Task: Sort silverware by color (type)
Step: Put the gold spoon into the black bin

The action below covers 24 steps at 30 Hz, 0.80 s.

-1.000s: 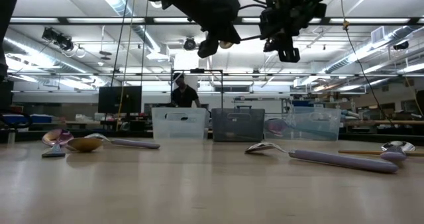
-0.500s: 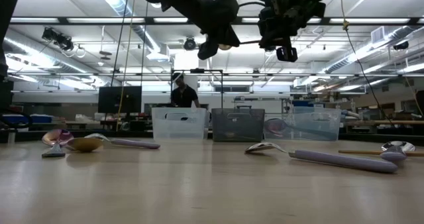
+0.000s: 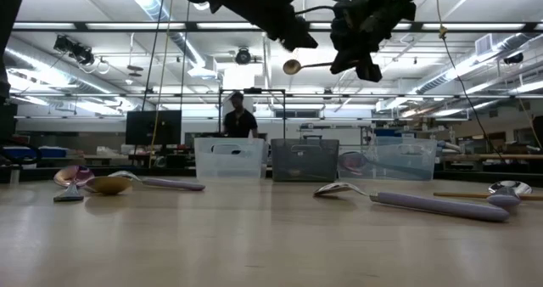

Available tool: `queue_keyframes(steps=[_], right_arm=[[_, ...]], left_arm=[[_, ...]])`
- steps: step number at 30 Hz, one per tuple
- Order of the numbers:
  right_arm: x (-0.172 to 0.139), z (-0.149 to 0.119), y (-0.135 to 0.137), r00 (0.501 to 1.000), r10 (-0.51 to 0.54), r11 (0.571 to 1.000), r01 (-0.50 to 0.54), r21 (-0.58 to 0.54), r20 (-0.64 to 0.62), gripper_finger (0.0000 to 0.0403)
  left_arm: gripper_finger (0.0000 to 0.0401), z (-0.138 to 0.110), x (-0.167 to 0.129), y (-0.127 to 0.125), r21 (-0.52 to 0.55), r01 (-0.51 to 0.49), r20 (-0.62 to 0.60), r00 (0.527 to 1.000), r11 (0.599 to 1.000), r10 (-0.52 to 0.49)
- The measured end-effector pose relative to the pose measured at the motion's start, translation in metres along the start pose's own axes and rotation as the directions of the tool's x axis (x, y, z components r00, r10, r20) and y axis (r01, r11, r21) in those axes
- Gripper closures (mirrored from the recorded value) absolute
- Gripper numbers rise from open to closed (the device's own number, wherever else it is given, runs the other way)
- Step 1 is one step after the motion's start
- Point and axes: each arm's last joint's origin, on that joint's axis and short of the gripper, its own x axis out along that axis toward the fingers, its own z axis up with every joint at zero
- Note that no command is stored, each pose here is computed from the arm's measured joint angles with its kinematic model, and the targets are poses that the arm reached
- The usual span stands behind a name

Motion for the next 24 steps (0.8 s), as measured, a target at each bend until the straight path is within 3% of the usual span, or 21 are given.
queue_keyframes(steps=[2, 4, 7, 10, 15, 17, 21, 24], right_arm=[[0.000, 0.000, -0.001, 1.000, -0.029, 0.999, 0.029, -0.017, 0.009, 0.0385], [0.000, 0.001, -0.002, 0.998, -0.057, 0.998, 0.057, -0.031, 0.017, 0.0385], [-0.001, 0.001, -0.002, 0.996, -0.080, 0.995, 0.081, -0.051, 0.031, 0.0385], [-0.006, 0.001, 0.002, 0.990, -0.120, 0.988, 0.127, -0.090, 0.075, 0.0384], [-0.025, 0.001, 0.016, 0.963, -0.171, 0.962, 0.209, -0.176, 0.209, 0.0384], [-0.031, 0.002, 0.023, 0.954, -0.150, 0.955, 0.207, -0.211, 0.259, 0.0384], [-0.037, 0.003, 0.032, 0.938, -0.128, 0.946, 0.213, -0.244, 0.322, 0.0384], [-0.036, 0.004, 0.034, 0.933, -0.123, 0.941, 0.218, -0.259, 0.338, 0.0383]], left_arm=[[0.0265, 0.000, 0.001, 0.002, -0.215, -0.004, 0.005, 1.000, 0.977, 0.005], [0.0263, -0.001, 0.001, 0.002, -0.430, -0.004, 0.002, 1.000, 0.903, 0.006], [0.0265, -0.002, 0.001, 0.002, -0.694, -0.007, -0.006, 1.000, 0.720, 0.003], [0.0271, -0.006, 0.002, 0.001, -0.861, -0.038, -0.048, 0.999, 0.508, -0.008], [0.0275, -0.017, 0.005, 0.006, -0.981, -0.107, -0.112, 0.994, 0.160, -0.020], [0.0275, -0.018, 0.007, 0.010, -0.993, -0.103, -0.103, 0.995, 0.058, 0.004], [0.0275, -0.014, 0.012, 0.017, -0.998, -0.021, -0.026, 0.997, -0.065, 0.075], [0.0272, -0.007, 0.013, 0.021, -0.994, 0.056, 0.044, 0.991, -0.098, 0.125]])
